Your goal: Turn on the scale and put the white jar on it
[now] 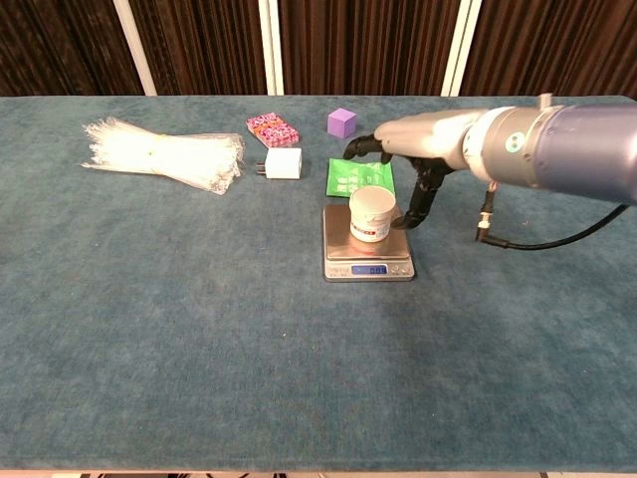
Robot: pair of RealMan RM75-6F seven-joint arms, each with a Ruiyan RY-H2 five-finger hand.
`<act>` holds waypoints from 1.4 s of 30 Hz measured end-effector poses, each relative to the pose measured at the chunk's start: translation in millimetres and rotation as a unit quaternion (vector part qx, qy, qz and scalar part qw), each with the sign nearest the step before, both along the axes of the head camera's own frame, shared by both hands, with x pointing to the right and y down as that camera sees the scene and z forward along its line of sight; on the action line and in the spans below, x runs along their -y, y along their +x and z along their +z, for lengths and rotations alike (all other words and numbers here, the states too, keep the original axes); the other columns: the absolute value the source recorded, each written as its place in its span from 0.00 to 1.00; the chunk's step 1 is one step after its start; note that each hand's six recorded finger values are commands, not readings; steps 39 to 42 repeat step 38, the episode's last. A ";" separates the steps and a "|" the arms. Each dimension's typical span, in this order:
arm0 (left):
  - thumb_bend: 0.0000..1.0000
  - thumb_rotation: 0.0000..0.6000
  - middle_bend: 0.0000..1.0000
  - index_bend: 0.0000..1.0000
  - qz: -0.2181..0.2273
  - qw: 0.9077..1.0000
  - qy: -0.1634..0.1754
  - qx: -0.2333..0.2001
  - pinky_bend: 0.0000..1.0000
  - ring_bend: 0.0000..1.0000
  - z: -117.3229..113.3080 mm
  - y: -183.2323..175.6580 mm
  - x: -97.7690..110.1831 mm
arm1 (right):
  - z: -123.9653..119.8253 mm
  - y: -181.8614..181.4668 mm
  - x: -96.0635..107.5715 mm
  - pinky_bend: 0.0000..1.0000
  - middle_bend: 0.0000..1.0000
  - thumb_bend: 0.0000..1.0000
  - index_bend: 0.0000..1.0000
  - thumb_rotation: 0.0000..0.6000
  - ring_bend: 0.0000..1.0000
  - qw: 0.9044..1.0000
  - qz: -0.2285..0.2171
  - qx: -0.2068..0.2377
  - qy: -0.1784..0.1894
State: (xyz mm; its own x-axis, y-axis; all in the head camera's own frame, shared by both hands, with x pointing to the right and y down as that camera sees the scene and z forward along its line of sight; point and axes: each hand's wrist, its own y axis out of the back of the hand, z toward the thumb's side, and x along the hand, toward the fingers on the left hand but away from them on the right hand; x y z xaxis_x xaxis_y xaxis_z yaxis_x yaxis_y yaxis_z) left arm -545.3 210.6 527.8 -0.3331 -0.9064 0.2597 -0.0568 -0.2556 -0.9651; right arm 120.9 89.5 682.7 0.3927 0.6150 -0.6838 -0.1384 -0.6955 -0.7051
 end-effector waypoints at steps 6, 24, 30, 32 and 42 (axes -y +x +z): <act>0.12 1.00 0.00 0.00 0.001 1.000 0.001 0.000 0.00 0.00 -1.0 0.9 -0.4 | -30.5 35.1 -1.2 0.00 0.06 0.35 0.04 1.00 0.13 0.999 0.011 -0.007 0.044; 0.12 1.00 0.00 0.00 0.008 1.000 -0.009 -0.003 0.00 0.00 4.9 6.8 -1.9 | -133.0 225.2 -123.9 0.00 0.06 0.35 0.04 1.00 0.13 0.960 0.152 -0.020 0.236; 0.12 1.00 0.00 0.00 0.005 1.000 -0.009 -0.008 0.00 0.00 4.9 4.1 -1.5 | -134.3 258.4 -158.5 0.00 0.06 0.35 0.04 1.00 0.13 0.956 0.178 -0.049 0.228; 0.12 1.00 0.00 0.00 0.006 1.000 -0.010 -0.011 0.00 0.00 4.8 3.9 -1.4 | -134.6 261.3 -157.3 0.00 0.06 0.35 0.04 1.00 0.13 0.955 0.176 -0.055 0.234; 0.12 1.00 0.00 0.00 0.009 1.000 -0.014 -0.015 0.00 0.00 5.5 4.3 -1.6 | -130.9 265.8 -157.2 0.00 0.06 0.34 0.04 1.00 0.13 0.956 0.173 -0.065 0.226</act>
